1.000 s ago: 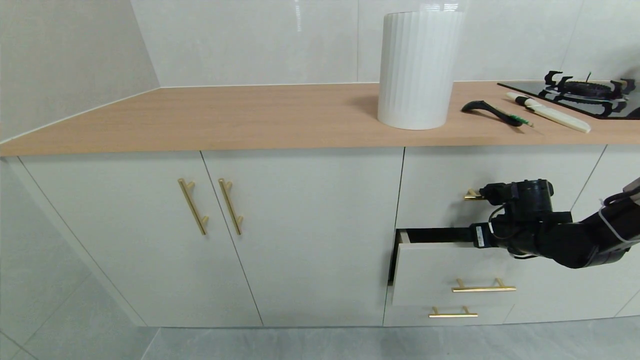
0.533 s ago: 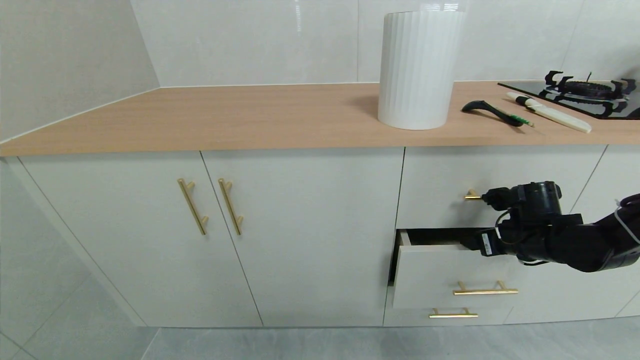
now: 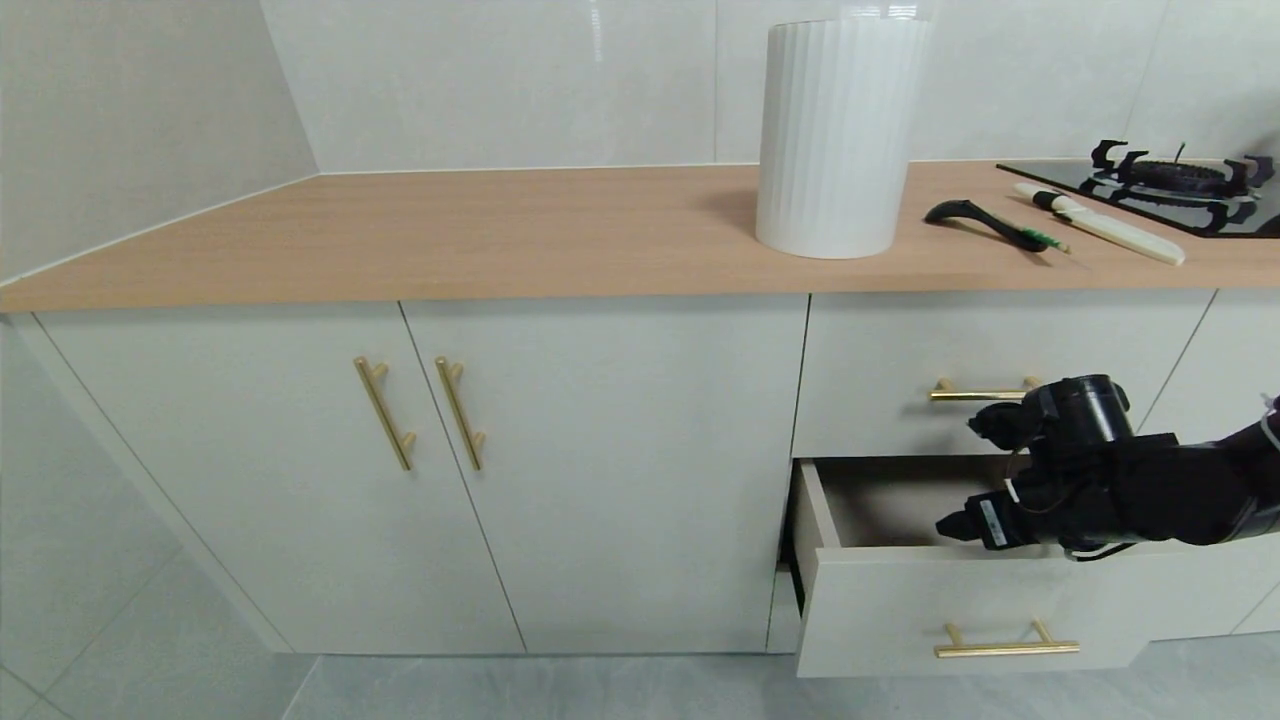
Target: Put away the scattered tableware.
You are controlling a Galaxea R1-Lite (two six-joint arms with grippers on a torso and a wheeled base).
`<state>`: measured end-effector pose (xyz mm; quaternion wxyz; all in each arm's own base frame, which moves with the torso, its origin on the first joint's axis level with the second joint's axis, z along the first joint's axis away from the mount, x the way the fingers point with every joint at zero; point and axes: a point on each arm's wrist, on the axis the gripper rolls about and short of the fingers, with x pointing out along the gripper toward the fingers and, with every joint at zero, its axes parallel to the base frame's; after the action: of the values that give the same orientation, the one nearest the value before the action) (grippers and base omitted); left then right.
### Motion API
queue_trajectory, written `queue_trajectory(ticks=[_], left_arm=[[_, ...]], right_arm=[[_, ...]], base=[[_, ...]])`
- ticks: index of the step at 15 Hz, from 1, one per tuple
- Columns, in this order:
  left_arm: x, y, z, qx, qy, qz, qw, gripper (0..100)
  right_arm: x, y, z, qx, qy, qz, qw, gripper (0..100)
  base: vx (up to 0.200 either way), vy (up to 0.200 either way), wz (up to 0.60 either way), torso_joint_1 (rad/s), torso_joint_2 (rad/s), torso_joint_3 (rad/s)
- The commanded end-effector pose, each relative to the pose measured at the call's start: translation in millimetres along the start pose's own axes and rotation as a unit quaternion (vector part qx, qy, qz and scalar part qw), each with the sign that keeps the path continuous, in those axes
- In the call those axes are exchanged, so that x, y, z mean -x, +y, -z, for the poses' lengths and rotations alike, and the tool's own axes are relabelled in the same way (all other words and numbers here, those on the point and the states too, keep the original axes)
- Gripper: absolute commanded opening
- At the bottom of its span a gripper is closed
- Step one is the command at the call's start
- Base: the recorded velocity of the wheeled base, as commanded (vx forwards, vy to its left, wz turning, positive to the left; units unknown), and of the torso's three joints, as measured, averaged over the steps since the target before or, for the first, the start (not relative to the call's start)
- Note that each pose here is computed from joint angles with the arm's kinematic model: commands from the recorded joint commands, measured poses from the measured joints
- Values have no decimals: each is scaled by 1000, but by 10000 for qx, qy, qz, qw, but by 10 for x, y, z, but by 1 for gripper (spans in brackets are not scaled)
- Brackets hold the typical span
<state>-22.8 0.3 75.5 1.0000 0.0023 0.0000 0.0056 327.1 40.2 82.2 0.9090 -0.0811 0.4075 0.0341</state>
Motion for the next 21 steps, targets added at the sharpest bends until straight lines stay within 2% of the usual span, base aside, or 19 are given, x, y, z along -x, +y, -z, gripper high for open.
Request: queue_trajectory(ticks=[1, 6, 10, 14, 21], left_arm=[[-1, 0, 0, 0, 8, -5, 10000, 100], [-1, 0, 0, 0, 8, -5, 10000, 100], [-1, 0, 0, 0, 8, -5, 10000, 100], [-1, 0, 0, 0, 8, -5, 10000, 100], [-1, 0, 0, 0, 8, -5, 10000, 100]], right_arm=[[173, -18, -52, -25, -108, 5, 9999, 100], [470, -38, 85, 40, 690, -69, 9976, 100], [556, -40, 155, 93, 1025, -90, 9947, 100], [646, -20, 306, 363, 1698, -177, 9847, 100], [748, 117, 568, 820, 2352, -357, 9678, 100]], base=[[0, 0, 0, 0, 0, 0], [0, 0, 0, 0, 0, 0], [0, 0, 0, 0, 0, 0], [0, 0, 0, 0, 0, 0], [0, 0, 0, 0, 0, 0]])
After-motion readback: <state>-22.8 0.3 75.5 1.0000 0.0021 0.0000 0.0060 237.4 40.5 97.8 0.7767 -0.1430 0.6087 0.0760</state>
